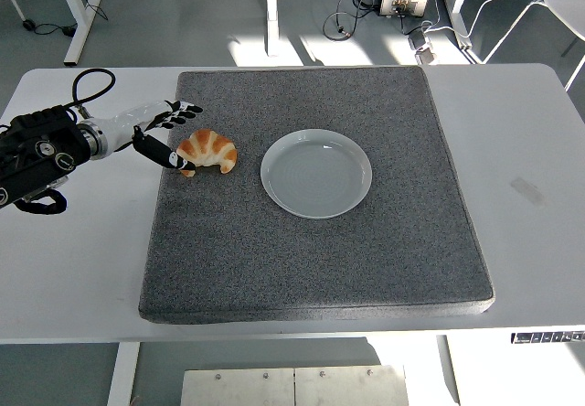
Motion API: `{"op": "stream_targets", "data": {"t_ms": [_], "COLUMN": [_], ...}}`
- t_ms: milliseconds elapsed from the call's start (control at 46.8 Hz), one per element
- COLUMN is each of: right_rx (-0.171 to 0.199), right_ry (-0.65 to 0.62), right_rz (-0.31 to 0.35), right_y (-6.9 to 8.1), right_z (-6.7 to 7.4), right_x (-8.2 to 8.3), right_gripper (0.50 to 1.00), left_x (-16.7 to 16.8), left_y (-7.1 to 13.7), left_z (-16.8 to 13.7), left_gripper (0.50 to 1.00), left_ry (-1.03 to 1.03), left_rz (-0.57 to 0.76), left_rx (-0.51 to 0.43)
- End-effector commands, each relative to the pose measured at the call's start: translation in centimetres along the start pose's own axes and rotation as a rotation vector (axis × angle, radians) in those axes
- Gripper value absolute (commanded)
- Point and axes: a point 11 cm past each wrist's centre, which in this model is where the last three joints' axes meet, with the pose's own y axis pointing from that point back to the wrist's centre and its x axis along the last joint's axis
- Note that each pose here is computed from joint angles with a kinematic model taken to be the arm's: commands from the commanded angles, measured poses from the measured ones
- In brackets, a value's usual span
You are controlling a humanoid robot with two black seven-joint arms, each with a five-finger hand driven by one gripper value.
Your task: Place the bread on the plate
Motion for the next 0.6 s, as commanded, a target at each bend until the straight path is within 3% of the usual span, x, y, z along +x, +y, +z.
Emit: {"op": "stream_targets", "data": {"t_ms": [0,278,363,449,577], "right_rx": [0.0,0.0,0.0,0.0,0.0], "right_ry": [0.0,0.0,0.0,0.0,0.0], "right_rz": [0.0,0.0,0.0,0.0,0.0], "right_y": [0.0,0.0,0.0,0.0,0.0], "right_z": [0.0,0.0,0.0,0.0,0.0], "right_x": [0.0,0.0,0.0,0.0,0.0], "right_gripper": [1.0,1.0,1.0,1.0,1.0], "left_x": [-0.5,-1.7,-1.9,-2.1,-2.3], "left_y": [-0.5,-1.9,-2.1,-2.1,-2.1], "left_z": [0.2,1.3,1.6,1.5,1.2], "left_gripper": [0.937,0.928,0.848,0.677,0.665], "left_ry": [0.0,0.001,-0.003,-0.015,-0.031], "left_rz": [0.0,0.003,0.006,0.004,-0.003], "left_rx": [-0.003,-0.028,-0.032,-0.028,-0.019]}}
